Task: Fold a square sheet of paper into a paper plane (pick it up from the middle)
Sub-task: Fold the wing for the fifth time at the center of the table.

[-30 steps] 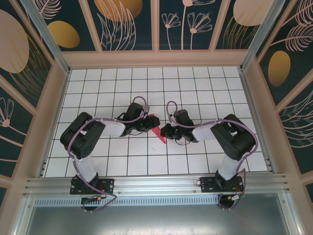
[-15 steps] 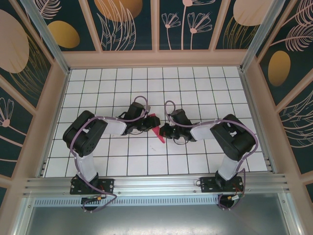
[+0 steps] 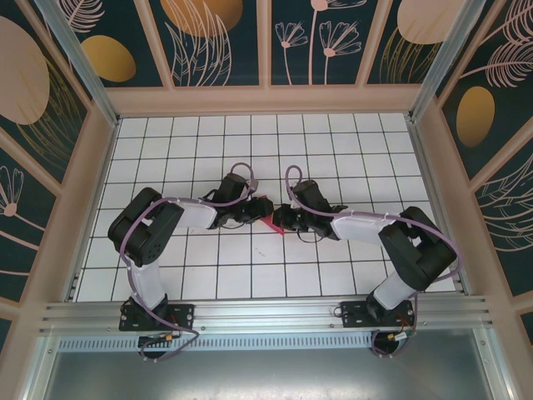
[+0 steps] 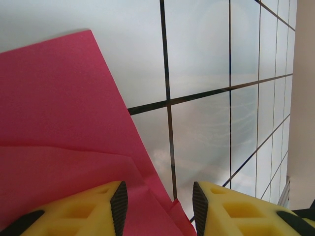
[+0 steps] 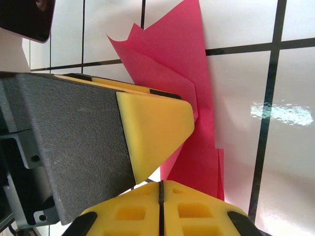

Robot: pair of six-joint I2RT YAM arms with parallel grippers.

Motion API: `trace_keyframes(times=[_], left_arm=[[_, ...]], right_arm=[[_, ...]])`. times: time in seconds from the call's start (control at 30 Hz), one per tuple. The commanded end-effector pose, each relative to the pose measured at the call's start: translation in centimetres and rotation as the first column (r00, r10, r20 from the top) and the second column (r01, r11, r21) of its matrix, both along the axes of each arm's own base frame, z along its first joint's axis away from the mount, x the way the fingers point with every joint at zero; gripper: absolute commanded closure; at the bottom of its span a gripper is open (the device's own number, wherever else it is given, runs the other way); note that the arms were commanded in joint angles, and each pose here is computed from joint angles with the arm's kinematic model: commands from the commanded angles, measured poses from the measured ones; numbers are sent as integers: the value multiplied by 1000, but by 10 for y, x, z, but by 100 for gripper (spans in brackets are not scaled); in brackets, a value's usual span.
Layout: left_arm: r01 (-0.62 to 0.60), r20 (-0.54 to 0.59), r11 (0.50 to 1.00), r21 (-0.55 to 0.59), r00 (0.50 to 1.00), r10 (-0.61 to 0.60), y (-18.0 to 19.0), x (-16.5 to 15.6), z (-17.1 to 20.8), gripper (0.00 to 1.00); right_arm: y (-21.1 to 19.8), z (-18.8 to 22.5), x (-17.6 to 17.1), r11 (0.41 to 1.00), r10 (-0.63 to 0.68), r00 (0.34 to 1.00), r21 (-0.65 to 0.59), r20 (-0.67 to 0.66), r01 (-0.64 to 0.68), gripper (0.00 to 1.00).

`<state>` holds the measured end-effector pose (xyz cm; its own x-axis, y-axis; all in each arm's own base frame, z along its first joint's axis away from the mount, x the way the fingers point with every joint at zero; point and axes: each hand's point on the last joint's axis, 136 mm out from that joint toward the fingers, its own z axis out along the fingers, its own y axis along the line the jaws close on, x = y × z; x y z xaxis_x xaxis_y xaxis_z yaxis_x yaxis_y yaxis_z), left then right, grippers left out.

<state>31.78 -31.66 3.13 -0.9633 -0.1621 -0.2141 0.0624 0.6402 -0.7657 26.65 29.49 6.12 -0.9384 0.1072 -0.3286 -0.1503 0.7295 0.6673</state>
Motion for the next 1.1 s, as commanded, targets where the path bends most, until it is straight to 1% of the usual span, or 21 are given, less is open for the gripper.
trace_keyframes(times=[0.0, 0.1, 0.17, 0.27, 0.3, 0.4, 0.43, 0.5, 0.57, 0.7, 0.8, 0.93, 1.07], left_arm=[[7, -45, 997, 79, 999, -4, 8, -6, -25, 57], [7, -44, 997, 74, 999, -4, 7, -5, -24, 57], [7, -44, 997, 71, 999, -4, 7, -5, -24, 57], [14, -43, 998, 64, 999, -11, 4, -4, -22, 57], [16, -41, 998, 64, 999, -13, 4, -4, -22, 57], [18, -45, 998, 62, 999, -15, 4, -5, -22, 57], [19, -46, 998, 64, 999, -16, 5, -6, -23, 57], [18, -45, 998, 63, 999, -15, 4, -5, -23, 57], [20, -46, 998, 63, 999, -17, 4, -5, -23, 57], [19, -45, 998, 60, 999, -16, 3, -4, -22, 57], [21, -45, 998, 61, 999, -19, 3, -5, -22, 57], [25, -49, 998, 62, 999, -22, 3, -6, -23, 57], [27, -51, 997, 68, 998, -24, 4, -7, -24, 57]], right_arm=[[1, 1, -2, 1000, 12, 1000, -1, -10, -12, 89], [-9, -8, -1, 998, -10, 1000, -68, -12, 9, 88], [-14, -13, -1, 995, -24, 999, -96, -25, 21, 86], [-16, -17, -4, 994, -29, 999, -105, -36, 25, 80], [-17, -17, -4, 994, -33, 999, -106, -36, 29, 77], [-18, -10, -1, 994, -43, 999, -106, -22, 40, 76], [-14, -6, -2, 996, -32, 999, -81, -16, 31, 77], [-5, 3, -3, 1000, -2, 1000, -28, -11, 1, 81], [0, 7, -5, 1000, 16, 1000, -1, -10, -16, 88], [6, 11, -7, 998, 42, 999, 43, -2, -41, 97], [13, 6, -10, 995, 78, 996, 72, -31, -76, 98], [5, -20, -8, 998, 52, 994, 42, -99, -48, 99], [-2, -31, -13, 996, 59, 988, 71, -141, -49, 99]])
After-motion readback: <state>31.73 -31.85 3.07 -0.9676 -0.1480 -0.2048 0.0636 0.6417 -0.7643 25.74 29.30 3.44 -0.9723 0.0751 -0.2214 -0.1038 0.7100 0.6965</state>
